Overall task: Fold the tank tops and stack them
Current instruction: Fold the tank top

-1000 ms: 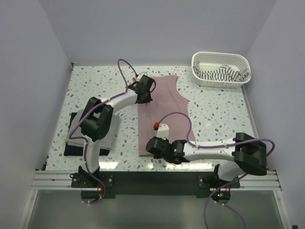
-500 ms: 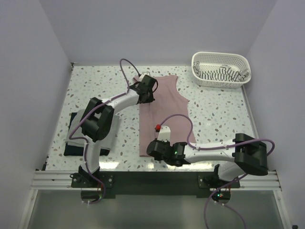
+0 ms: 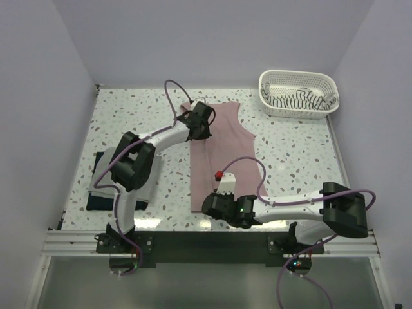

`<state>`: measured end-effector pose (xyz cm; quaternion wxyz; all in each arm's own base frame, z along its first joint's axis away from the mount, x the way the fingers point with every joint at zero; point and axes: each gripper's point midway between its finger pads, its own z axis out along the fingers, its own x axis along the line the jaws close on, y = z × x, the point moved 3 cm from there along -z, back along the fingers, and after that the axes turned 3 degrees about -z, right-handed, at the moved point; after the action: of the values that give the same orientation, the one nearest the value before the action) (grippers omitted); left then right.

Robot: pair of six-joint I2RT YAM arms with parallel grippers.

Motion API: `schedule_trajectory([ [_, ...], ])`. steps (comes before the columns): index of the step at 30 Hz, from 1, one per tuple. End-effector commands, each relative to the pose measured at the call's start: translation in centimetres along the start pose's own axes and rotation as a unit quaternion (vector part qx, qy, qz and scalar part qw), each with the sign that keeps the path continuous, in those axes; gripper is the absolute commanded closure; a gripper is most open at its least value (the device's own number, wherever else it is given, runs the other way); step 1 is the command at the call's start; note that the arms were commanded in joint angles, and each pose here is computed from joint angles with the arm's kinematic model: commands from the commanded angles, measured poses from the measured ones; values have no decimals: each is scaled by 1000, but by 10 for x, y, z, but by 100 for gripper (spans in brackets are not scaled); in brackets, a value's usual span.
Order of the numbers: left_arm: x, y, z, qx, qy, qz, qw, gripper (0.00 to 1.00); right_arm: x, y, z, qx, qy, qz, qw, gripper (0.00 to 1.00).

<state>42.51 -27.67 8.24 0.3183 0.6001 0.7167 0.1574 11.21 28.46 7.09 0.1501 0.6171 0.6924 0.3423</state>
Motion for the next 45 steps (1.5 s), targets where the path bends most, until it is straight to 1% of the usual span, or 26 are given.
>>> schedule_trajectory([
  [1,-24,15,-1,-25,-35,-8,999,100,-5,3,-2,-21,-11,18,1000,100],
  [13,-27,-17,21,4,-32,10,999,100,-16,-13,6,-9,-23,21,999,100],
  [18,-25,-24,27,9,-27,14,1000,94,-19,-17,8,-7,-27,22,999,100],
  [24,-22,-32,31,18,-23,20,999,93,-19,-22,11,-2,-24,22,999,100],
  [30,-8,-42,39,25,14,24,999,93,-7,-31,19,16,-9,13,1000,100],
  [36,2,-52,43,38,33,33,998,88,-5,-33,21,22,-14,9,1000,100],
  [37,3,-53,42,37,32,33,998,87,-9,-32,20,20,-21,8,1000,98],
  [40,2,-49,40,30,27,37,998,84,-11,-26,12,11,-9,20,1000,92],
  [45,4,-52,42,36,30,47,998,82,8,-17,10,5,23,10,1000,90],
])
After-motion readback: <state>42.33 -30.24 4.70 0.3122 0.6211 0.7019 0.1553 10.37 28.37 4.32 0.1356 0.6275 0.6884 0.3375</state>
